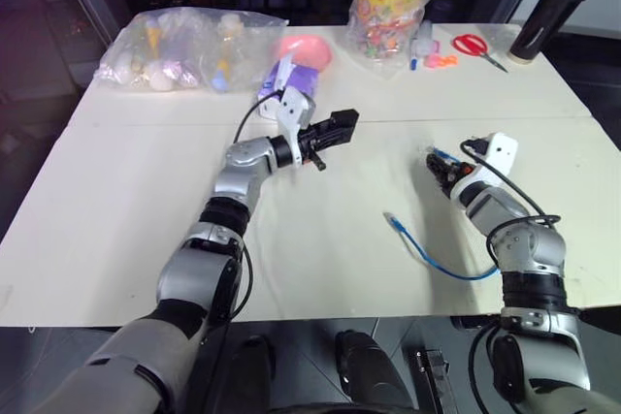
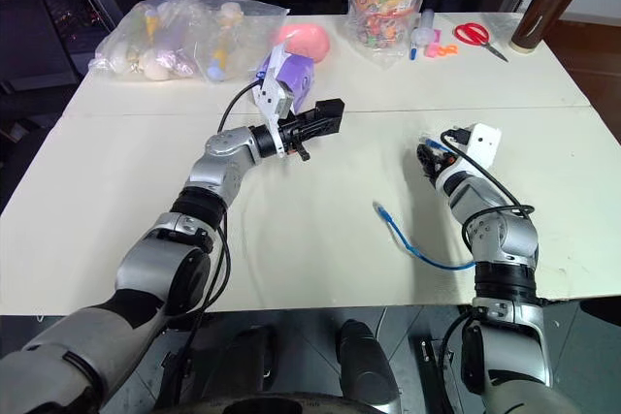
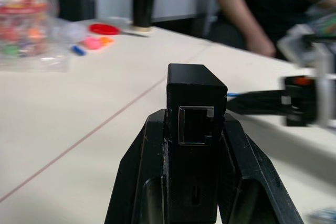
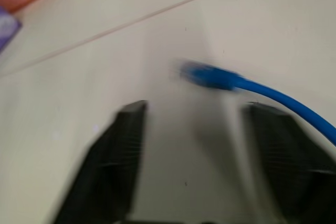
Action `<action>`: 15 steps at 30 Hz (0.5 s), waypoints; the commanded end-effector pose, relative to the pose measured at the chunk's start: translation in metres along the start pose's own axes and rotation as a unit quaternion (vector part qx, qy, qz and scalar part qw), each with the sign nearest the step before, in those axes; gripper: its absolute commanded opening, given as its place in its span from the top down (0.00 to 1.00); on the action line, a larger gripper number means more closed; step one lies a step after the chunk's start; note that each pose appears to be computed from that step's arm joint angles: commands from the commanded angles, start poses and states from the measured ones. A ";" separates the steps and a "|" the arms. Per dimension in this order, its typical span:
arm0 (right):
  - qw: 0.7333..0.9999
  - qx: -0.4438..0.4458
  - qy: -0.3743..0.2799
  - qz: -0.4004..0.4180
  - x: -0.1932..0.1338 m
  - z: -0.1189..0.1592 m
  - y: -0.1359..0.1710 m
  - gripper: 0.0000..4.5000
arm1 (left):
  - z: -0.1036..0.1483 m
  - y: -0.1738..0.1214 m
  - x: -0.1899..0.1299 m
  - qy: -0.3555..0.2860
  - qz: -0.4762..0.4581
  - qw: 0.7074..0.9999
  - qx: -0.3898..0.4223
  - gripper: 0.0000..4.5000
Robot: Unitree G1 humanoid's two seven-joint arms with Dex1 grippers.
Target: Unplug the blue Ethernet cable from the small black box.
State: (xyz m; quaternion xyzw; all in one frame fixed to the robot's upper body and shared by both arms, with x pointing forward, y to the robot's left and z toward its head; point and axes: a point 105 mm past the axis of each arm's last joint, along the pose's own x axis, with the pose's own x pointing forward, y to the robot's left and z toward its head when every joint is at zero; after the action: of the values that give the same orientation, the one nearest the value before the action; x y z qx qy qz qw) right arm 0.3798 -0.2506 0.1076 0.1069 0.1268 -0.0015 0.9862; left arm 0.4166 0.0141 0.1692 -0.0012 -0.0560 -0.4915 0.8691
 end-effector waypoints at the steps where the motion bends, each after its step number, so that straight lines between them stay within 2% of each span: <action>1: 0.988 -0.153 0.023 0.032 -0.020 -0.005 0.019 0.03 | 0.006 0.005 0.002 -0.015 0.033 0.999 0.039 0.88; 5: 0.979 -0.169 0.049 0.100 -0.049 -0.030 0.052 0.03 | -0.011 0.001 0.004 -0.006 0.056 0.997 0.046 0.88; 8: 0.983 -0.137 0.023 0.117 -0.060 -0.027 0.069 0.03 | -0.031 -0.004 0.004 0.012 0.072 0.996 0.043 0.88; 11: 0.987 -0.120 0.002 0.106 -0.061 -0.021 0.071 0.03 | -0.045 -0.001 0.002 0.024 0.105 0.994 0.024 0.88; 12: 0.988 -0.118 -0.002 0.101 -0.061 -0.019 0.070 0.00 | -0.047 -0.001 0.001 0.026 0.110 0.993 0.023 0.65; 15: 0.988 -0.120 -0.011 0.093 -0.061 -0.015 0.066 0.00 | -0.050 -0.001 0.000 0.027 0.113 0.993 0.023 0.38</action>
State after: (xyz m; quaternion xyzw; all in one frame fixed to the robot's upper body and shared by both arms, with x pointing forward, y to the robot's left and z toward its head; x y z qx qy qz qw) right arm 0.3177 -0.1811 0.1052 0.0053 0.1394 0.1100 0.9841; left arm 0.4181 0.0121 0.1079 0.0225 -0.0198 -0.3919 0.9195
